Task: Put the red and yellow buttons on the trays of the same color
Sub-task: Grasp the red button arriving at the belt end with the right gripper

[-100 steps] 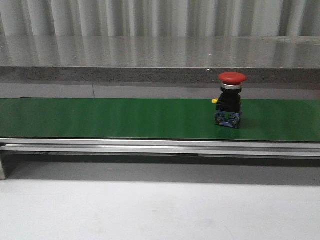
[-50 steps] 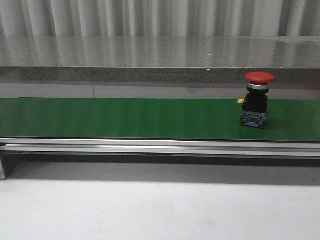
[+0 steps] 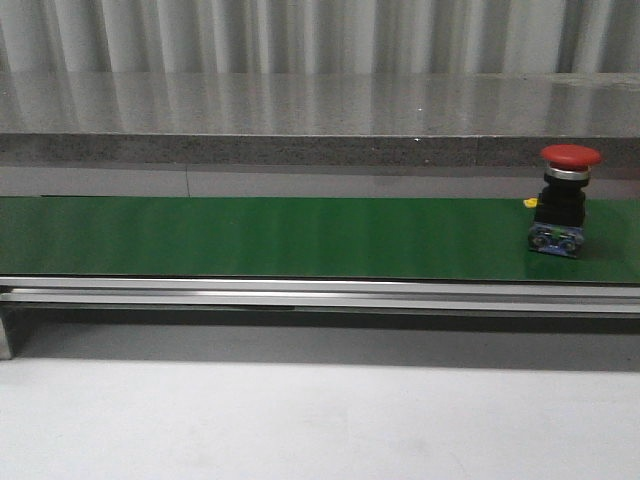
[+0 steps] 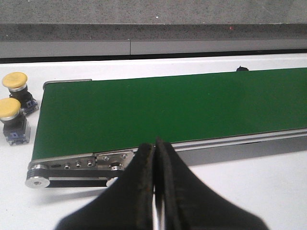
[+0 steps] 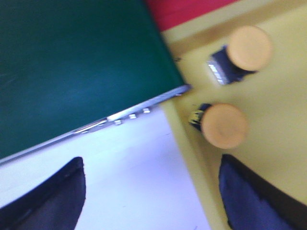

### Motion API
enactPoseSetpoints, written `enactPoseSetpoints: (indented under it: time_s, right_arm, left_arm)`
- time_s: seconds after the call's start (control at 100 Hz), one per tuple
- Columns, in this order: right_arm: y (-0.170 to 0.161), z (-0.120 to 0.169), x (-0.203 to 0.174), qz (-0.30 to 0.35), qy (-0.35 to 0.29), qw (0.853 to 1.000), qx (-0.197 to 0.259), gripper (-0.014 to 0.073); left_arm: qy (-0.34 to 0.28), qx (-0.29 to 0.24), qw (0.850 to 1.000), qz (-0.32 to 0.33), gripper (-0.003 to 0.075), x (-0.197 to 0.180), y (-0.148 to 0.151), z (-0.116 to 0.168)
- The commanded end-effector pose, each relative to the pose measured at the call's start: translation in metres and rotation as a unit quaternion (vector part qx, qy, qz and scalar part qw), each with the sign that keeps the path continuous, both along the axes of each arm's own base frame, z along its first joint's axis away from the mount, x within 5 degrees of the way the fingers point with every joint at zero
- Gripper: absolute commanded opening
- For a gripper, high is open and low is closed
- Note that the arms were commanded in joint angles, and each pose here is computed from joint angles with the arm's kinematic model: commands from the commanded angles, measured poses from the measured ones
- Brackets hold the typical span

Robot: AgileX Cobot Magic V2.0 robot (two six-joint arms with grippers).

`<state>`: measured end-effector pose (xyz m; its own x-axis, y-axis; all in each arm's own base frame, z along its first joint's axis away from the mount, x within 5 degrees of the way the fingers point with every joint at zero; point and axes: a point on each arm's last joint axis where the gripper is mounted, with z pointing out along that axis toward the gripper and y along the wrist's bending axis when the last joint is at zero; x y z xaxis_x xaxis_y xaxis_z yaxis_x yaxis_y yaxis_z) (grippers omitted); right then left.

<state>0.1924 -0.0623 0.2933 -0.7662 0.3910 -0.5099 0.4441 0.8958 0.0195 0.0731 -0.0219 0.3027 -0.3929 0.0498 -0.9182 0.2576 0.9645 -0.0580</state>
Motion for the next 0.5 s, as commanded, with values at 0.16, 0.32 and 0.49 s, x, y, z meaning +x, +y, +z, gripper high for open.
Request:
enactPoseSetpoints:
  time_s: [0.16,0.32,0.49]
  right_arm:
    - [0.055,0.041,0.018,0.182,-0.06,0.981,0.017,0.0574]
    - [0.073,0.042,0.036,0.237,-0.027,0.971,0.027,0.0574]
    - [0.082,0.038,0.064,0.27,-0.008,0.962,0.032,0.0574]
  left_arm:
    - [-0.046,-0.019,0.999,-0.002,-0.002,0.002,-0.001,0.015]
    - [-0.046,-0.019,0.999,-0.002,-0.002,0.002,-0.001,0.015]
    - [-0.046,-0.019,0.999,-0.002,-0.002,0.002,-0.001,0.015]
